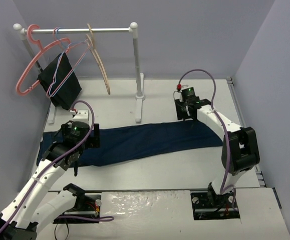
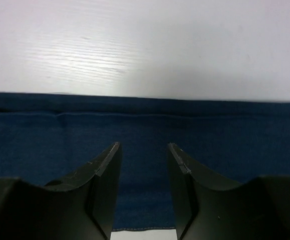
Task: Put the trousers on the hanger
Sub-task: Fold the trousers at the center of the board.
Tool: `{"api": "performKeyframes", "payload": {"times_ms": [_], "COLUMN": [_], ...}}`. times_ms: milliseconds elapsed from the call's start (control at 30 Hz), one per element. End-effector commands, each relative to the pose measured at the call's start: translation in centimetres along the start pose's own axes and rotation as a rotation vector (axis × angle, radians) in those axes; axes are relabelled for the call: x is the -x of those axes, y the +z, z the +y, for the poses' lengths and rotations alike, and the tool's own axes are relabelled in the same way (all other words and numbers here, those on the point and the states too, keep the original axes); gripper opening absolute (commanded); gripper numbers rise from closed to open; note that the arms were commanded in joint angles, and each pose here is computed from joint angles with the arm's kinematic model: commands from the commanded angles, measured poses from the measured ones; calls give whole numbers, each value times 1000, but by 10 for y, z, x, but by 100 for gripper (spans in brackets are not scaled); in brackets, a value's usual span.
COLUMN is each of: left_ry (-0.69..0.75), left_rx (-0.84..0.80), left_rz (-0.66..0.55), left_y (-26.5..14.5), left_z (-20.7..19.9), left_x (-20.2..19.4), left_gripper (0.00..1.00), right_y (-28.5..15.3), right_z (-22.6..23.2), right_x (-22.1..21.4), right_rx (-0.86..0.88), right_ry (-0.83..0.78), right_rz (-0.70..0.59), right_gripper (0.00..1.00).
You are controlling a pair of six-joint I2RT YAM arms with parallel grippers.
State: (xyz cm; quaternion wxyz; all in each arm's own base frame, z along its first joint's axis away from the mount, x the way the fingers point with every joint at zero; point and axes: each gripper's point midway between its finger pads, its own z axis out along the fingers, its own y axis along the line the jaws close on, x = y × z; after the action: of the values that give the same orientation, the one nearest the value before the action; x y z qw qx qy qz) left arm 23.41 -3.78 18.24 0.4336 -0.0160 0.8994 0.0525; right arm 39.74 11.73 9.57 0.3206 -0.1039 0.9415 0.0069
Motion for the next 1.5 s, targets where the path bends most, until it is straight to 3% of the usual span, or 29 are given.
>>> {"api": "performKeyframes", "payload": {"times_ms": [0, 133, 367, 667, 1233, 1467], "left_ry": [-10, -11, -10, -3, -4, -14], "left_rx": [-13, -20, -22, -25, -41, -46], "left_rz": [-30, -32, -26, -15, -11, -6], "left_y": [1, 0, 1, 2, 4, 6], "left_z": [-4, -5, -5, -6, -7, -7], "left_x": [16, 16, 16, 15, 16, 16], "left_gripper": [97, 97, 97, 97, 97, 97], "right_y": [-5, -1, -5, 4, 41, 52], "right_z": [-50, -87, -141, -209, -231, -233], "right_x": [-27, -42, -11, -15, -15, -39], "right_rx": [-127, -204, -261, -303, -190, -210], "right_ry": [361, 450, 473, 517, 476, 499], "right_rz": [-31, -32, -94, -79, -37, 20], "right_gripper": [39, 39, 39, 43, 44, 43]}}
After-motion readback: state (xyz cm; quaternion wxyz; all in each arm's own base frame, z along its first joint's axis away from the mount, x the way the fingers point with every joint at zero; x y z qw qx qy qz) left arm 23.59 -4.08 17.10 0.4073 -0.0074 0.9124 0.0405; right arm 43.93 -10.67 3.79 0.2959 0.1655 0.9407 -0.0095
